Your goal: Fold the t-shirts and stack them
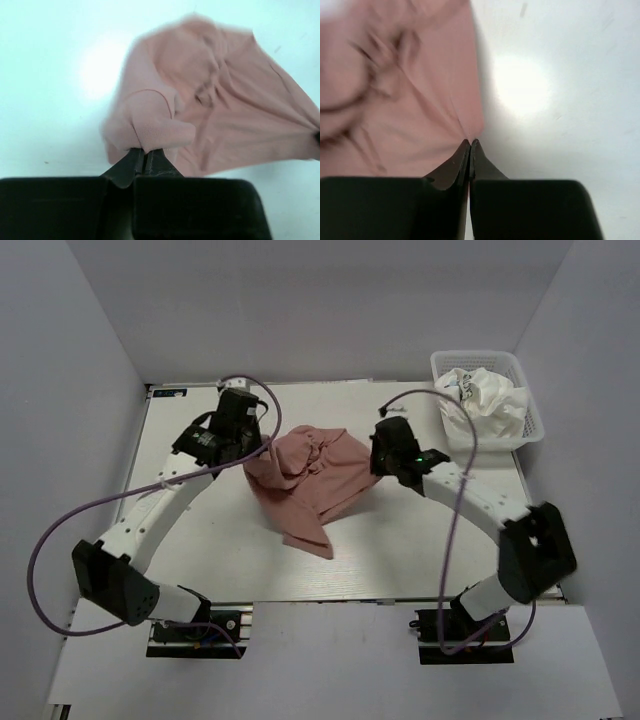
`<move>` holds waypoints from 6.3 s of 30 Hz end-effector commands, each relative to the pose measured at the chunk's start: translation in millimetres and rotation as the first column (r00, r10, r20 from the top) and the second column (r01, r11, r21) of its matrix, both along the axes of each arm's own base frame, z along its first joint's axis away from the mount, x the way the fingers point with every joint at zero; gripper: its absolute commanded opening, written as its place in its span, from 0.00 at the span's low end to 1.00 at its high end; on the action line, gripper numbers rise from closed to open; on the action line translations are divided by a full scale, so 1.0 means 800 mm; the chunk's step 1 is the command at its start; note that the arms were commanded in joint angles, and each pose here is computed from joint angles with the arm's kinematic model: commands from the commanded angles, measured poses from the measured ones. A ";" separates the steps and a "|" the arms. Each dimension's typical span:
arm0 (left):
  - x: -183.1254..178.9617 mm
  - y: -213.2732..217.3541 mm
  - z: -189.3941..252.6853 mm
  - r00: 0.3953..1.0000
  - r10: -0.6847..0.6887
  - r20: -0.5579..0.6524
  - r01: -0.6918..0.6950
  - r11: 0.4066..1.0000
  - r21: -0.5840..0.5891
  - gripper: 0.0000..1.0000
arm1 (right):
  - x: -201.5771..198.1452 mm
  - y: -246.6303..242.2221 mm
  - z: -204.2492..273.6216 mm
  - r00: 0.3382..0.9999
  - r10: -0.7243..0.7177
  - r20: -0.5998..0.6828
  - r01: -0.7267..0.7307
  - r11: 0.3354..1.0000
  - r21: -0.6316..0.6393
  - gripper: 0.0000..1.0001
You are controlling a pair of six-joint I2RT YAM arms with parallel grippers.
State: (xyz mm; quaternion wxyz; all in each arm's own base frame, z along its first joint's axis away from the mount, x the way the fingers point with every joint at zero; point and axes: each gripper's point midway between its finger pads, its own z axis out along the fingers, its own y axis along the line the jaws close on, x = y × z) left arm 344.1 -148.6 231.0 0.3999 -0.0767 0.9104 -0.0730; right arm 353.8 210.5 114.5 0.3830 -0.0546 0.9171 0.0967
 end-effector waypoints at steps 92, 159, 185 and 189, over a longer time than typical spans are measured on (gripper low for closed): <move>-0.058 0.100 -0.267 0.902 0.263 -0.343 -0.253 0.965 0.076 0.00 | -0.239 0.070 -0.067 0.865 0.468 -0.180 -0.489 0.867 -0.096 0.90; -0.184 0.119 0.566 0.403 0.307 0.862 0.251 0.869 -0.427 0.00 | -0.224 -0.110 0.595 0.423 0.093 0.902 -0.303 0.952 0.044 0.00; 0.369 0.041 0.009 0.943 0.183 0.278 -0.122 0.968 -0.221 1.00 | 0.265 -0.078 0.110 0.943 -0.064 0.326 0.156 0.951 -0.267 0.90; 0.326 0.051 0.037 0.935 0.161 0.315 -0.101 0.975 -0.197 1.00 | 0.236 -0.076 0.118 0.947 -0.038 0.318 0.116 0.966 -0.231 0.90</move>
